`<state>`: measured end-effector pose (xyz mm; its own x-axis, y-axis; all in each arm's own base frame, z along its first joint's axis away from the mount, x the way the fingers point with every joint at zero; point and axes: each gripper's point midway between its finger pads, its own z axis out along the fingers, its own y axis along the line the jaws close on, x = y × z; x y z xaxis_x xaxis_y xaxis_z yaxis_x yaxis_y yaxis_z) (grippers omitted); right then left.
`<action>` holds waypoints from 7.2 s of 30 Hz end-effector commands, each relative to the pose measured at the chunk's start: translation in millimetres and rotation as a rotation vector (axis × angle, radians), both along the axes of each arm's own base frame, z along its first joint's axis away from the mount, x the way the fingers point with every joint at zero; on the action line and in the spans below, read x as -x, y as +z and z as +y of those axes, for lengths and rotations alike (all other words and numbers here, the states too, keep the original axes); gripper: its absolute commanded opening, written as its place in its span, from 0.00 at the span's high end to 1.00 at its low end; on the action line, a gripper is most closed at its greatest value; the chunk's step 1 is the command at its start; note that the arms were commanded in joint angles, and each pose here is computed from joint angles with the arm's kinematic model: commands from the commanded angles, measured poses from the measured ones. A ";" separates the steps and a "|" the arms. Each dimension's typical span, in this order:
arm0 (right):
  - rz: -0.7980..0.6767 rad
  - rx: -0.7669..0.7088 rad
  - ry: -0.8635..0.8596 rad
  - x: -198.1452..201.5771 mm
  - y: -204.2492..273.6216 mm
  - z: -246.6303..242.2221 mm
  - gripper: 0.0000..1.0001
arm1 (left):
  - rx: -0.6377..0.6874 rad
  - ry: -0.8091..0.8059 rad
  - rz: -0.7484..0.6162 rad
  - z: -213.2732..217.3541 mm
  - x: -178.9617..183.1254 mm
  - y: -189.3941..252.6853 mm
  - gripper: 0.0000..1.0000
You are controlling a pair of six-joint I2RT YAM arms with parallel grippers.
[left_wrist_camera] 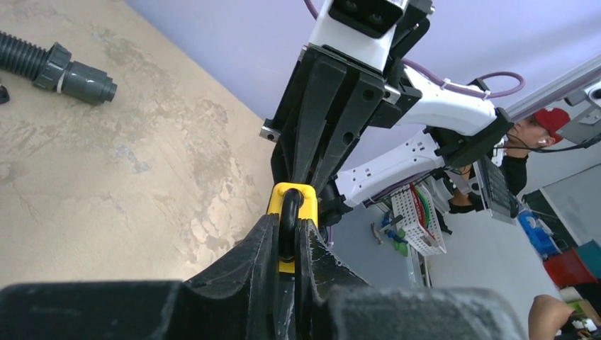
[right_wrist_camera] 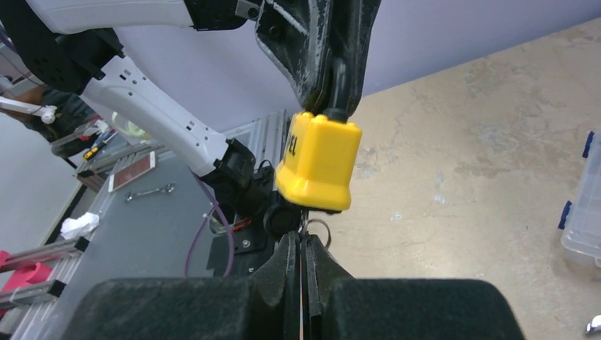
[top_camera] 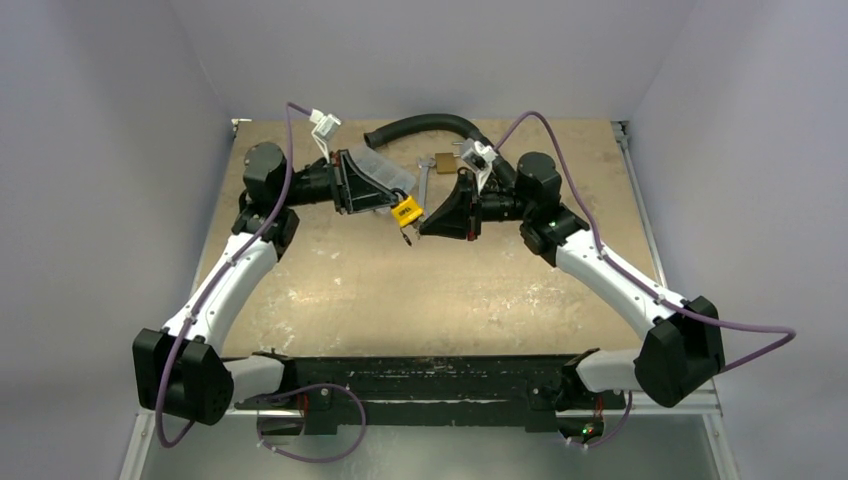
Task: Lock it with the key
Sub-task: Remove the key from the lock, then place the key at the center of the board, then adjust the lock.
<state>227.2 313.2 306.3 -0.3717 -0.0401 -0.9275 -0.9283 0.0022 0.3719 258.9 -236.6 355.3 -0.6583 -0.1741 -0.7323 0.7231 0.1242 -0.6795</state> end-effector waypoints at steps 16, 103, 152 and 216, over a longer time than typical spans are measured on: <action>0.051 0.057 0.101 26.2 -20.4 -10.6 1.00 | 0.141 0.196 -0.191 40.7 -29.6 63.9 1.00; -0.478 0.358 -0.318 -15.3 0.8 -3.6 0.01 | 0.031 0.165 0.467 40.5 -20.4 -16.7 1.00; -0.615 0.362 -0.271 -31.5 19.9 10.4 0.32 | -0.012 0.033 0.448 11.3 14.3 -19.8 1.00; -0.568 0.315 -0.127 -4.8 20.6 19.2 0.57 | -0.050 -0.056 0.400 -4.9 36.9 -31.3 1.00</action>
